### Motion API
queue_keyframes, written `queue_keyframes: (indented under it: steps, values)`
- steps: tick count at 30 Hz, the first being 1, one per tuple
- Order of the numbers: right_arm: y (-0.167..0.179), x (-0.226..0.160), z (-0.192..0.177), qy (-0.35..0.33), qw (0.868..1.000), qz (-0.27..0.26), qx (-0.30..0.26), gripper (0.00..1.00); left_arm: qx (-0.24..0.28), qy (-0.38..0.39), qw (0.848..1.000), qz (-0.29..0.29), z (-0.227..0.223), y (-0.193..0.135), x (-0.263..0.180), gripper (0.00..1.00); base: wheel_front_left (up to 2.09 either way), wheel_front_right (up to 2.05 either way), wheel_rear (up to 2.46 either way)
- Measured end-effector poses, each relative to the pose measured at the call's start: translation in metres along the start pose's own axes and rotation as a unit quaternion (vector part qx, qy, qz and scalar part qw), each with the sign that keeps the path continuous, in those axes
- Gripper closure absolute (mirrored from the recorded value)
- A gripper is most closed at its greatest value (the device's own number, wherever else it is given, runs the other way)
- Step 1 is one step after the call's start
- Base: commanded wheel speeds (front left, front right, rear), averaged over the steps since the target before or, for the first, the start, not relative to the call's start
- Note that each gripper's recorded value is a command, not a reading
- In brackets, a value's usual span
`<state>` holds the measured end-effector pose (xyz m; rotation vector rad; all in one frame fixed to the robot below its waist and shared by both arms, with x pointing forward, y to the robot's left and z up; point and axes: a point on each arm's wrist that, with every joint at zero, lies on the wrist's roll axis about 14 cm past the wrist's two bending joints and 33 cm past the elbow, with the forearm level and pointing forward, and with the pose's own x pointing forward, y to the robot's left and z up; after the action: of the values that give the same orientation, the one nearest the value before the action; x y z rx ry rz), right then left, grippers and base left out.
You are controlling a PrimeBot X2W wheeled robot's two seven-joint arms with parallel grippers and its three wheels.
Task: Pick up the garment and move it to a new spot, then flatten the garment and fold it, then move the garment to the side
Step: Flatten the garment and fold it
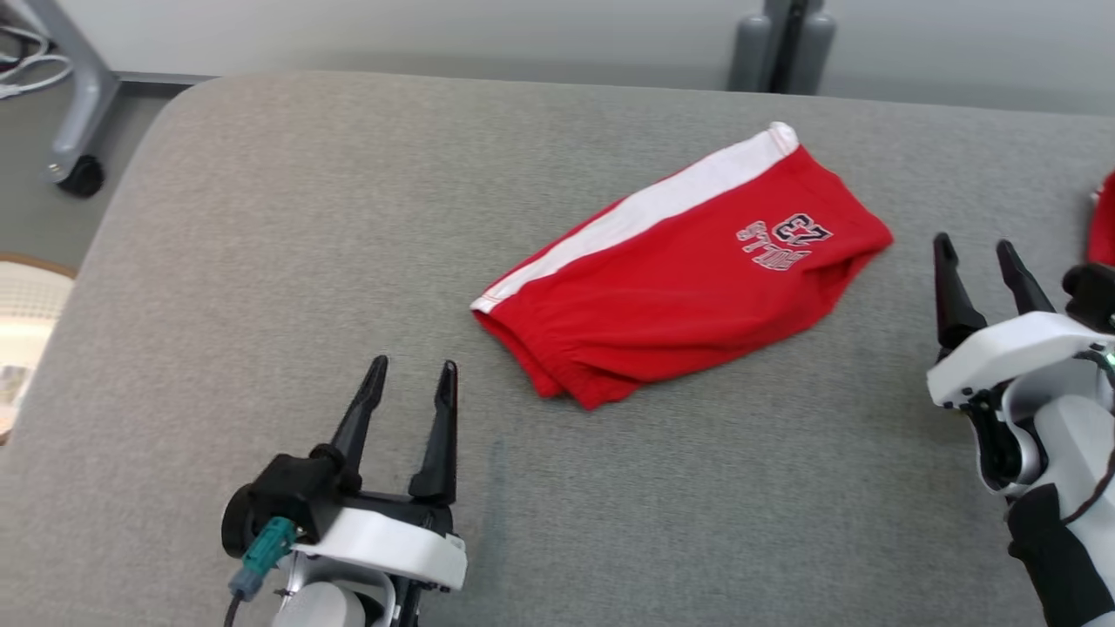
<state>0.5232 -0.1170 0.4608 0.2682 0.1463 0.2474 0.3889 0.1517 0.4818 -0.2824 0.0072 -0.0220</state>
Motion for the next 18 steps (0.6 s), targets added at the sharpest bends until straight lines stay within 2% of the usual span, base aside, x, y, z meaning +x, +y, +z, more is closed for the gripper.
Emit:
queue_keyframes:
  steps: [5, 11, 18]
  values:
    - [-0.003, 0.009, -0.023, 0.042, 0.998, -0.019, 0.032, 0.00, 0.033, -0.007, 0.999, 0.013, 0.005, 0.005, -0.010, 0.00, 0.00, 0.00, 0.00]
    - [0.002, 0.038, -0.031, 0.074, 0.996, -0.020, 0.044, 0.00, 0.071, -0.007, 0.997, 0.039, 0.007, 0.020, -0.017, 0.00, 0.00, 0.00, 0.00]
    - [-0.012, 0.058, -0.058, 0.138, 0.989, -0.043, 0.029, 0.00, 0.080, 0.006, 0.995, 0.067, 0.002, 0.035, -0.024, 0.00, 0.00, 0.00, 0.00]
